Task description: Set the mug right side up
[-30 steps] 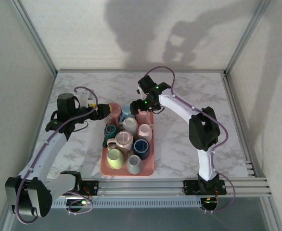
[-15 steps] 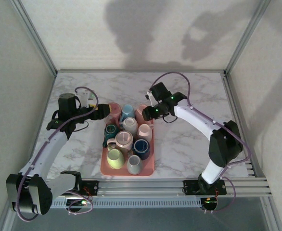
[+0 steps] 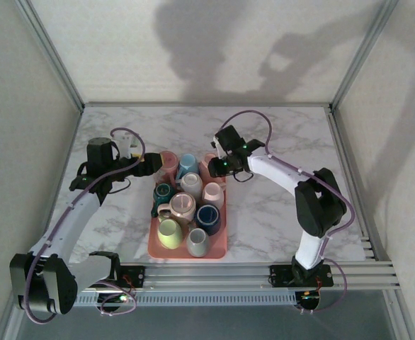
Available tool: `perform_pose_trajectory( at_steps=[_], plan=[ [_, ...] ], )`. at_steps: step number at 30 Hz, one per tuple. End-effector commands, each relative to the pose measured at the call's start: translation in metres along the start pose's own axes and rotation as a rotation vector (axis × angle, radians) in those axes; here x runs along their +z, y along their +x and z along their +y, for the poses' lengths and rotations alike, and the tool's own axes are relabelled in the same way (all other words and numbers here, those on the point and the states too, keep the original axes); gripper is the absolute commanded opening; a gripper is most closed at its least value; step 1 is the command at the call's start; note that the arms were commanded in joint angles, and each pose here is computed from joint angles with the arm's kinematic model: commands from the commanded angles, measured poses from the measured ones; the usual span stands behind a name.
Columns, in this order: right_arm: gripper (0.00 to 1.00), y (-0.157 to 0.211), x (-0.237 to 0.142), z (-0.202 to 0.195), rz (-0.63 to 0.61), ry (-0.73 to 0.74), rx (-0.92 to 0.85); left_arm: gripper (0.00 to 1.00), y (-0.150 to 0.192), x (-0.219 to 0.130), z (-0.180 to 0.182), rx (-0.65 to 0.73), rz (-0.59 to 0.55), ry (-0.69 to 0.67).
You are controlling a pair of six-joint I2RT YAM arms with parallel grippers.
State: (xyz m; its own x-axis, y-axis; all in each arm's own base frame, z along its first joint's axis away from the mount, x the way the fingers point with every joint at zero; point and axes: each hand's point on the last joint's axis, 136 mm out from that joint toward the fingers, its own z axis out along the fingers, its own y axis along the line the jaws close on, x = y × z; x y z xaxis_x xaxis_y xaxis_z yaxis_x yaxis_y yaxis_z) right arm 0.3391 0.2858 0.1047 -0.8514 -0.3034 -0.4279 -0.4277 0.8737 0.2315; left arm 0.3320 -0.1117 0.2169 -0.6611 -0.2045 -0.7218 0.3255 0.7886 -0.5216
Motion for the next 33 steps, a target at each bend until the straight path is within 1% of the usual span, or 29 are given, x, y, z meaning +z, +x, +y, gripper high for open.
perform_pose_trajectory(
  at_steps=[1, 11, 21, 28, 33],
  plan=[
    [0.39, 0.004, 0.011, -0.006, 0.004, 0.036, -0.003, 0.95, -0.004, 0.001, 0.000, 0.013, -0.016, -0.004],
    [0.33, 0.011, 0.022, -0.016, -0.016, 0.093, -0.044, 0.95, -0.004, 0.001, 0.001, 0.000, -0.026, -0.007],
    [0.29, 0.007, 0.025, -0.021, -0.079, 0.162, -0.091, 0.95, 0.000, 0.001, 0.003, -0.021, -0.036, -0.010],
    [0.20, 0.003, 0.021, -0.021, -0.119, 0.185, -0.116, 0.95, -0.001, 0.001, 0.003, -0.019, -0.037, -0.011],
    [0.14, 0.000, 0.015, -0.018, -0.144, 0.174, -0.135, 0.95, -0.003, 0.001, 0.003, -0.018, -0.038, -0.011]
  ],
)
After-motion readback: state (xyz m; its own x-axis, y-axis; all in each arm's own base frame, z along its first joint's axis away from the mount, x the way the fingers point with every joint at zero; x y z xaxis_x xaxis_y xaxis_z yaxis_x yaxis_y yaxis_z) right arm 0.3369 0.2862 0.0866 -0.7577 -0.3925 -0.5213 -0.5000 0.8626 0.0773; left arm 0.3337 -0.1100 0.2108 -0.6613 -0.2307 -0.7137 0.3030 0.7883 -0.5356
